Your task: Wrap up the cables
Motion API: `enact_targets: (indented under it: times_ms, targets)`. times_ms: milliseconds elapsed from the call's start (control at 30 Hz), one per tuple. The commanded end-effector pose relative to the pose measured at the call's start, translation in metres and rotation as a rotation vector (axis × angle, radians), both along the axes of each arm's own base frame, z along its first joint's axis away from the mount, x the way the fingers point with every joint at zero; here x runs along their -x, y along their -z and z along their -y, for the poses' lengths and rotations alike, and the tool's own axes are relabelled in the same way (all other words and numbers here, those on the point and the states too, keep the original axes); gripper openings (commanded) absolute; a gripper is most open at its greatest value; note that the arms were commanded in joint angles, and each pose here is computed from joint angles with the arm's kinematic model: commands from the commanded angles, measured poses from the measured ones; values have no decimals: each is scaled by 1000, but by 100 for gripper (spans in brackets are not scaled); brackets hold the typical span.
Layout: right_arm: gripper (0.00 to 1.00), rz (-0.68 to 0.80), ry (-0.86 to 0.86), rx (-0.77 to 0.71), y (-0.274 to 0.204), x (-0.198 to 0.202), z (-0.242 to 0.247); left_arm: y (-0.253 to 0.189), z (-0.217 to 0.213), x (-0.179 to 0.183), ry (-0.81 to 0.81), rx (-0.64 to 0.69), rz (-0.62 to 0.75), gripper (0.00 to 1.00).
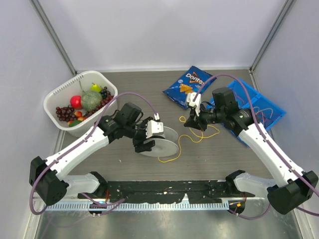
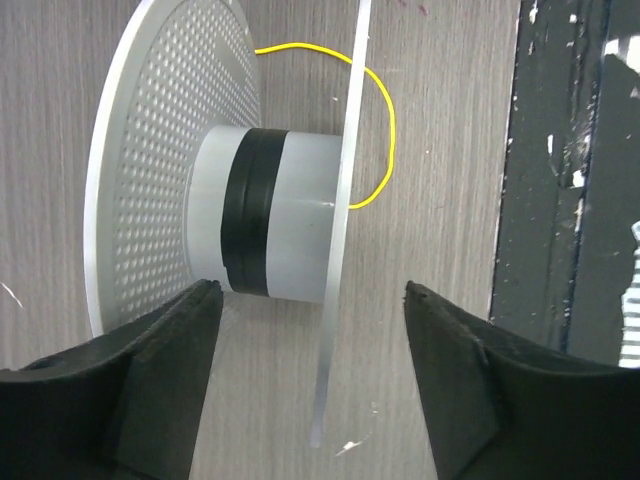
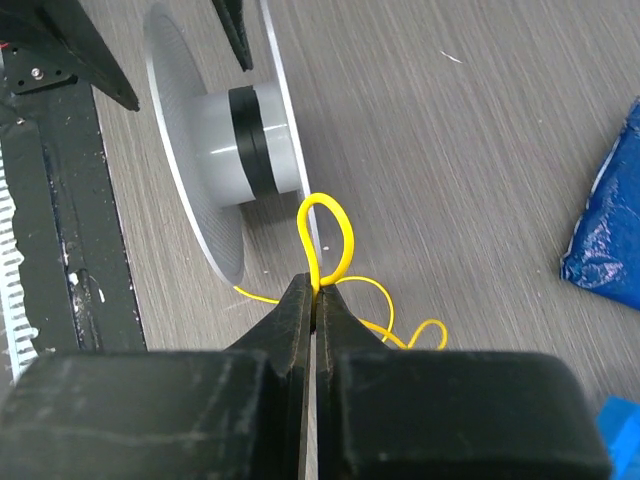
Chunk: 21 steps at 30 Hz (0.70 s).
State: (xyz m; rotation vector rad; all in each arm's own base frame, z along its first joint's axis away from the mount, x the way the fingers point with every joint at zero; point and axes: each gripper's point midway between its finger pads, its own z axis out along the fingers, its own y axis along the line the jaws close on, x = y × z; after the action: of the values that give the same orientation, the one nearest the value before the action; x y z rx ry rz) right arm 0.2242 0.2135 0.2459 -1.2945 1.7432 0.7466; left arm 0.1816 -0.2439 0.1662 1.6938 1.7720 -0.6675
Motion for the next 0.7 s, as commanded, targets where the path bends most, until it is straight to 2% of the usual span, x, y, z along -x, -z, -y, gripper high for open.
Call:
enact_targets:
  times_ms: [0, 133, 200, 300, 433, 567, 667]
  targets:
    - [1, 77, -57, -3, -6, -5, -15, -41, -1, 2, -14, 76, 52, 82]
    - [1, 56, -101, -2, -6, 7, -28, -84, -14, 0, -90, 217, 14, 90]
    - [1, 45, -122, -5, -6, 15, -35, -106, -25, -15, -180, 306, 17, 97]
    - [1, 27, -128, 2, -1, 21, -45, -115, -33, -34, -252, 345, 71, 99]
    - [1, -4, -99, -13, 4, 20, -64, -85, -33, -45, -237, 310, 73, 91]
    - [1, -20, -136, -3, 17, 30, -84, -52, -27, -27, -59, 295, 42, 78]
    - [1, -6, -174, 29, 27, 33, -92, -44, -26, -43, -102, 299, 76, 74]
